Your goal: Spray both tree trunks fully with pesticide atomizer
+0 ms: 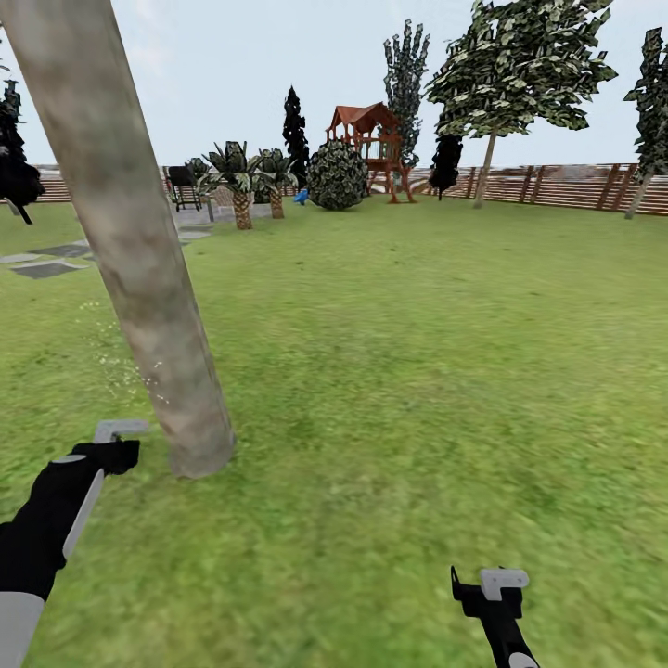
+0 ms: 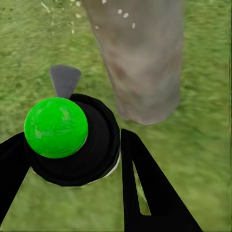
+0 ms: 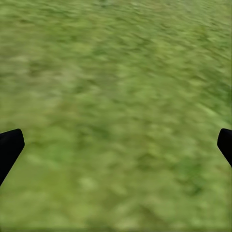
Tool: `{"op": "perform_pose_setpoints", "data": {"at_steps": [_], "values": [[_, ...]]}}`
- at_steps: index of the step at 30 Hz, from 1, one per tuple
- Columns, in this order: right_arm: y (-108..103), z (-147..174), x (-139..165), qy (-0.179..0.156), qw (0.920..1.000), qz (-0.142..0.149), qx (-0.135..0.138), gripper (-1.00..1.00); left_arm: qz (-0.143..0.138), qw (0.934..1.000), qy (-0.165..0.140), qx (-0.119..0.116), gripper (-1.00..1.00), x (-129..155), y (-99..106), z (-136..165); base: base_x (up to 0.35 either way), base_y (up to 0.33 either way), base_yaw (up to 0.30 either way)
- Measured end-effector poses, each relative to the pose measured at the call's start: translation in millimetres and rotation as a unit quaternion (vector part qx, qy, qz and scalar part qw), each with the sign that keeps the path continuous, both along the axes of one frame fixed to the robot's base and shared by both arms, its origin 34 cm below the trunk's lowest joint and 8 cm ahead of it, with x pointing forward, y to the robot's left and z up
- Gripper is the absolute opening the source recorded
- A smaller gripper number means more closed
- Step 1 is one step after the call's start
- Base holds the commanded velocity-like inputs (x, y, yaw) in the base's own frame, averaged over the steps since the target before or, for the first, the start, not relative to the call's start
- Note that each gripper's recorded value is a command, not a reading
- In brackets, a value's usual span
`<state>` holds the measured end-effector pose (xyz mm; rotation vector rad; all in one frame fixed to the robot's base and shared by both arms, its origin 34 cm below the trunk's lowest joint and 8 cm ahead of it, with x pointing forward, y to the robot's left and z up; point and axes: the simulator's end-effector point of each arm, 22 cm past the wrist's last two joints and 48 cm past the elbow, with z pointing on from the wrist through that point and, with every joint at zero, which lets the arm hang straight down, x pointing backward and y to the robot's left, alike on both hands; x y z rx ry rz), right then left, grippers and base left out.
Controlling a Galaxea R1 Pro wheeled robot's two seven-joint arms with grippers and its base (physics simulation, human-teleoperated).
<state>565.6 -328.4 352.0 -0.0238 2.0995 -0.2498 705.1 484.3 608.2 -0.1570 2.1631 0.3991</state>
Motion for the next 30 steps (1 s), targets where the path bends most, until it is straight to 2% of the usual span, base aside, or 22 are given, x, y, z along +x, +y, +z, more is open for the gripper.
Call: {"op": "perform_pose_setpoints", "data": {"at_steps": [3,4,5,6,12,19,21,22,23,26,27,28,30], "values": [[0.0,0.0,0.0,0.0,1.0,0.0,0.0,1.0,-0.015,0.9994,-0.03,-0.003,-1.0,8.8,-18.6,23.4,0.0,0.0,0.0],[0.0,-0.1,0.0,0.0,1.0,0.0,0.0,1.0,-0.022,0.9991,-0.036,-0.01,-1.0,11.8,-31.4,25.2,0.0,0.0,0.0],[-0.1,0.0,-0.1,0.0,1.0,0.0,0.0,1.0,-0.037,0.9983,-0.042,-0.017,-1.0,16.4,-54.2,26.7,0.0,0.0,0.0],[0.0,0.0,0.0,0.0,1.0,0.0,0.0,1.0,-0.041,0.9983,-0.04,-0.014,-1.0,17.1,-60.3,27.2,0.0,0.0,0.0],[0.1,0.0,0.0,0.0,1.0,0.0,0.0,1.0,-0.032,0.9986,-0.039,-0.013,-1.0,15.7,-52.8,34.6,-0.173,0.0,0.0],[0.3,-0.1,0.0,0.0,1.0,0.001,0.0,1.0,-0.034,0.9984,-0.044,-0.014,-1.0,18.4,-56.6,44.2,-0.017,0.0,0.0],[0.6,0.0,0.2,0.0,1.0,0.001,0.0,1.0,0.012,0.9977,-0.067,0.003,-1.0,17.1,1.0,84.2,0.0,0.0,0.0],[0.4,-0.1,0.0,0.0,1.0,0.001,0.0,1.0,0.01,0.9973,-0.072,-0.009,-1.0,18.6,-1.5,85.2,0.0,0.0,0.0],[0.5,-0.1,0.1,0.0,1.0,0.001,0.0,1.0,0.009,0.9972,-0.073,-0.009,-1.0,19.0,-3.1,86.3,0.0,0.0,0.0],[0.5,-0.1,0.0,0.0,1.0,0.001,0.0,1.0,-0.027,0.997,-0.072,0.002,-1.0,26.6,-32.8,88.3,0.0,0.0,0.0],[0.4,-0.1,0.0,0.0,1.0,0.001,0.0,1.0,-0.05,0.9962,-0.071,0.009,-1.0,31.1,-52.2,89.6,0.0,0.0,0.0],[0.4,-0.1,0.0,0.0,1.0,0.001,0.0,1.0,-0.058,0.9956,-0.072,0.016,-1.0,32.4,-59.3,92.4,0.0,0.0,0.0],[0.4,-0.1,0.0,0.0,1.0,0.001,0.0,1.0,-0.061,0.9954,-0.073,0.01,-1.0,33.3,-62.1,96.6,0.0,0.0,0.0]]}}
